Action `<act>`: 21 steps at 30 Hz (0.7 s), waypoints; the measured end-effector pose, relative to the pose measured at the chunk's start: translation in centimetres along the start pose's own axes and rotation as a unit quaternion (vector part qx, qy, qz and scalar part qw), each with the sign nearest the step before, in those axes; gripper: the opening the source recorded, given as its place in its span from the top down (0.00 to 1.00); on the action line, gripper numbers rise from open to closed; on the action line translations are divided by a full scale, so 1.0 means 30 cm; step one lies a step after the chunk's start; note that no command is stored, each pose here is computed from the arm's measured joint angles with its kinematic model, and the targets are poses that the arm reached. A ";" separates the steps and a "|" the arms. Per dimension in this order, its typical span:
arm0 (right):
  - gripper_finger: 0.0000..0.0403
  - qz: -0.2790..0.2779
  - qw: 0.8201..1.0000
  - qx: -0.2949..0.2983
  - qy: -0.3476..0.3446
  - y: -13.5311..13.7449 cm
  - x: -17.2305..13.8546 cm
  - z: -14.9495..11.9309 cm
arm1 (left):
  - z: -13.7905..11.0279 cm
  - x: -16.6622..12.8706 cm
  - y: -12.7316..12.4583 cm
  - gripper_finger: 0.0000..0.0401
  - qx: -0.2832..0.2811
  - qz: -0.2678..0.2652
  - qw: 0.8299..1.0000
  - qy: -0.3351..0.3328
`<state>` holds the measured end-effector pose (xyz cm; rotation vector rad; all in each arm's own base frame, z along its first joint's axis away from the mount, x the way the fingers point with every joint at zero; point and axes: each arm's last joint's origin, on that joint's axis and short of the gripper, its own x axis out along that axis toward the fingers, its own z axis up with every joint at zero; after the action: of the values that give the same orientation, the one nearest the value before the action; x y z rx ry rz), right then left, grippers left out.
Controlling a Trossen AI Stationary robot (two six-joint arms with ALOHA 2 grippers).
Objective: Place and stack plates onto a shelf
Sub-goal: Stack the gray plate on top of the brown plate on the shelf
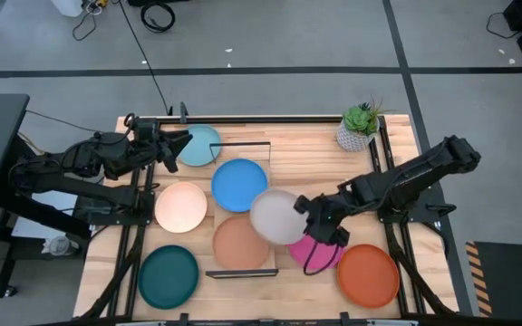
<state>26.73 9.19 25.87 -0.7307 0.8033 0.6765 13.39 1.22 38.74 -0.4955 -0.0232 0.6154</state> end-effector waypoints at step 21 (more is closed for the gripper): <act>0.94 0.039 0.982 -0.185 0.002 -0.179 0.293 0.188 | -0.001 -0.001 -0.001 0.70 0.001 -0.003 1.000 0.003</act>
<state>37.59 12.76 23.10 -1.0409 0.7199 0.9101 13.39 1.19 38.73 -0.4957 -0.0192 0.6081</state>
